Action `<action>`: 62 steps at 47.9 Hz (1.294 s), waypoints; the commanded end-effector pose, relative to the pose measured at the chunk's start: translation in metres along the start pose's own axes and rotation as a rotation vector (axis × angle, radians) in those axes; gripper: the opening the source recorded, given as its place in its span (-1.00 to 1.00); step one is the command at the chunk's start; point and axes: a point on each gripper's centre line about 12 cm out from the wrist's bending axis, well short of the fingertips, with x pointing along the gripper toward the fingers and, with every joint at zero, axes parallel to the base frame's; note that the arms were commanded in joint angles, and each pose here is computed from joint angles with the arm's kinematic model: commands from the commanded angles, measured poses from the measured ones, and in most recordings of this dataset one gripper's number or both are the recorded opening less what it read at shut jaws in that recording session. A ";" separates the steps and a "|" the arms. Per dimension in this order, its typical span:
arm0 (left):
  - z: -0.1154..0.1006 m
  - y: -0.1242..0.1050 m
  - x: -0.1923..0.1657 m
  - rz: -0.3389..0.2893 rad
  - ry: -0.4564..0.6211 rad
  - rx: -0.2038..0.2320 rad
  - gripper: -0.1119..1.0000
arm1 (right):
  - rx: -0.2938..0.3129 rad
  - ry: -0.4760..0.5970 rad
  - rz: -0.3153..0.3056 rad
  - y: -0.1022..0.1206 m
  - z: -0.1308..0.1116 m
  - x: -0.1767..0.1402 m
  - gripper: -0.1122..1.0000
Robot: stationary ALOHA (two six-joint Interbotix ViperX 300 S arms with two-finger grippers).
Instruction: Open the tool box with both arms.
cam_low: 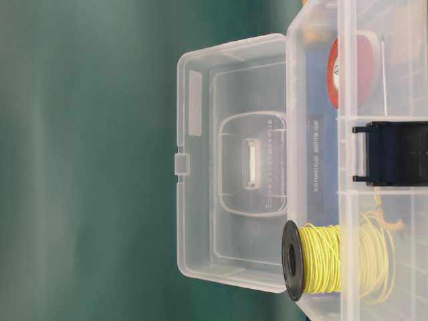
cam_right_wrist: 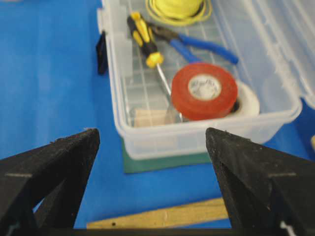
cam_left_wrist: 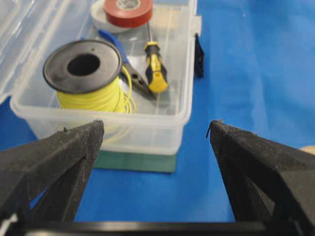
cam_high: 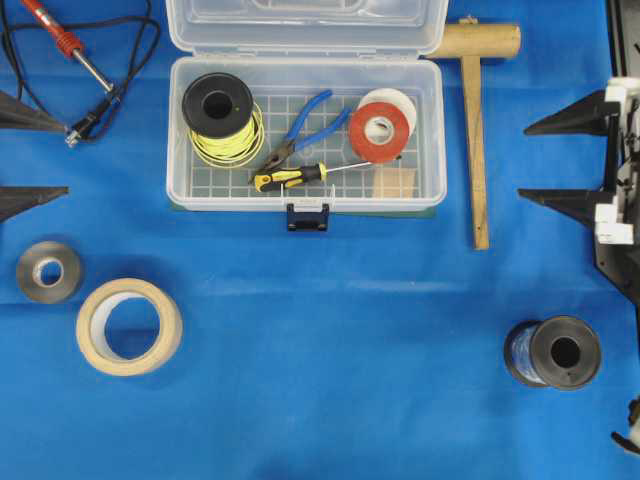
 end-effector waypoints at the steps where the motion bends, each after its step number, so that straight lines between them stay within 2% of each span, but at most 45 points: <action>1: 0.004 0.000 -0.001 -0.002 -0.009 -0.004 0.81 | 0.004 -0.006 0.004 0.001 0.002 0.003 0.75; 62: 0.004 0.000 -0.001 -0.002 -0.005 -0.004 0.81 | 0.002 -0.016 0.005 0.001 0.005 0.001 0.75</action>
